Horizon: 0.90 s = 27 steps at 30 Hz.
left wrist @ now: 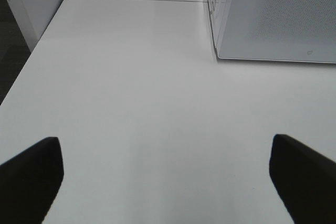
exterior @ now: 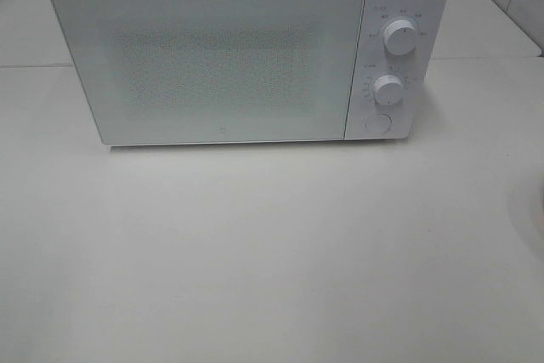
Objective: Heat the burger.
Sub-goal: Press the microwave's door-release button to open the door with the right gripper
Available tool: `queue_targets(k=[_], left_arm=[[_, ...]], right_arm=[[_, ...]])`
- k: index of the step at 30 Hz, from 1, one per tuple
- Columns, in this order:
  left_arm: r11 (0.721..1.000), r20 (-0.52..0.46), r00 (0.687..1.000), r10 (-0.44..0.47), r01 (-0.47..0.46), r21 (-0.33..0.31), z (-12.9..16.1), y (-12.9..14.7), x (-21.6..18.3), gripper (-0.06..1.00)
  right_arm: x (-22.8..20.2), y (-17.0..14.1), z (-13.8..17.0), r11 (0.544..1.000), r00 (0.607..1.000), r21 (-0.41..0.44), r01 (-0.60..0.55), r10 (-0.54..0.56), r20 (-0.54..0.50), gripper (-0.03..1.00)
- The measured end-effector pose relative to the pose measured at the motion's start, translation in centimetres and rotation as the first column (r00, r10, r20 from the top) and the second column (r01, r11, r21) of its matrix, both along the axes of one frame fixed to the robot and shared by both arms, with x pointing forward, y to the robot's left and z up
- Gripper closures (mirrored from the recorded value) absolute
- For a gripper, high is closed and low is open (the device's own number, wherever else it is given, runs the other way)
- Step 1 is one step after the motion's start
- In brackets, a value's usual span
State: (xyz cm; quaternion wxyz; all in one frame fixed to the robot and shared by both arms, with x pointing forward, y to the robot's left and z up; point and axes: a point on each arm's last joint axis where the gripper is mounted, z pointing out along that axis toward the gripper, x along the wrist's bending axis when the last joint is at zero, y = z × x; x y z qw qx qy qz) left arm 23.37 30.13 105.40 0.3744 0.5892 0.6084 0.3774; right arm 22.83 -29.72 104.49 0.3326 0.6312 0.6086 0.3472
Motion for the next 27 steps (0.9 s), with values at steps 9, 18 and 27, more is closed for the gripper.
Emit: queue_targets(k=[9,18,27], left_arm=[[1.0,0.0,1.0,0.0,0.0,0.0,0.0,0.0,0.0,-0.05],[1.0,0.0,1.0,0.0,0.0,0.0,0.0,0.0,0.0,-0.05],[1.0,0.0,1.0,0.0,0.0,0.0,0.0,0.0,0.0,-0.05]], right_arm=[[0.0,0.0,0.0,1.0,1.0,0.0,0.0,0.0,0.0,-0.02],[0.0,0.0,0.0,1.0,1.0,-0.003,0.002,-0.002,0.001,-0.02],[4.2,-0.1,3.2,0.993,0.983,-0.113,-0.038,0.058,0.173,-0.01]])
